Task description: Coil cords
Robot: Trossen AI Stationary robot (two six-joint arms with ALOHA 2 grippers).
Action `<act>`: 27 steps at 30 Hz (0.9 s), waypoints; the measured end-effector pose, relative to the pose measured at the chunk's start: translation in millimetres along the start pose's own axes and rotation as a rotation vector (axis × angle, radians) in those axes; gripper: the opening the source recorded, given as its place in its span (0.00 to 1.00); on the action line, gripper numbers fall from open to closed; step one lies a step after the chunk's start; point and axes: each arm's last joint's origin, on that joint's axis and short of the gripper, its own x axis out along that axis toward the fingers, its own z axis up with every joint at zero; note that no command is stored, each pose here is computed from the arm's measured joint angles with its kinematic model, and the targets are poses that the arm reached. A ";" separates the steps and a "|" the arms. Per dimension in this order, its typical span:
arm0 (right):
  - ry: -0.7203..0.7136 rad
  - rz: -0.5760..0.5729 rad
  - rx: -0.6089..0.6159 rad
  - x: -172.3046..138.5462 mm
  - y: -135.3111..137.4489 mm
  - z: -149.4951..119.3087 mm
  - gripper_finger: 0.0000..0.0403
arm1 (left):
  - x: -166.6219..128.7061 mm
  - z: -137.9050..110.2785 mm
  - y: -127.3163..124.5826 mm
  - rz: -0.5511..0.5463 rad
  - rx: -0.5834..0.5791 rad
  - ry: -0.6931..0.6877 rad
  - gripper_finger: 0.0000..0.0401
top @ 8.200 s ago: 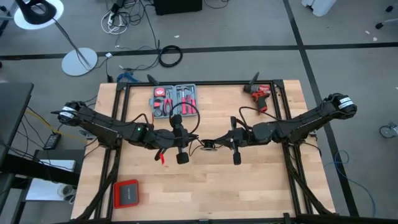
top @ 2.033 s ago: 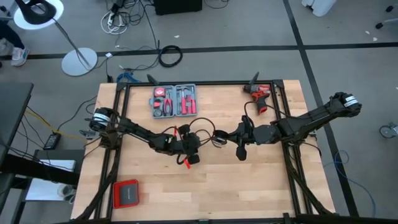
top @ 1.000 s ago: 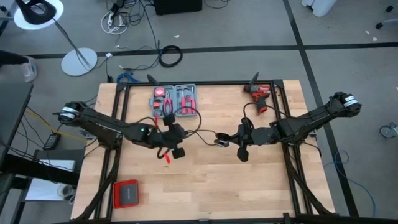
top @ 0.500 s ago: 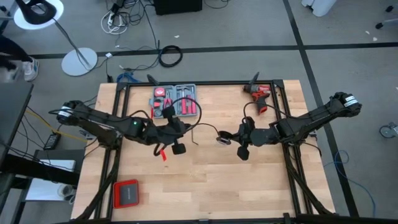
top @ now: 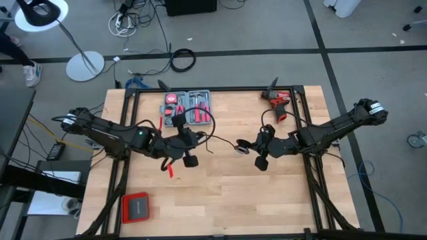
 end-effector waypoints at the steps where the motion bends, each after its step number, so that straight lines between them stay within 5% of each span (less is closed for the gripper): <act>1: 0.000 0.001 0.000 0.0 0.0 0.0 0.00 | -1.0 1.8 0.8 0.008 0.013 -0.004 0.00; 10: -0.039 0.044 0.017 -0.3 3.2 5.1 0.00 | -1.6 25.1 6.9 0.041 0.012 -0.139 0.00; 27: 0.003 0.043 0.023 37.4 8.2 3.1 0.00 | 22.2 32.3 6.2 0.089 0.060 -0.184 0.00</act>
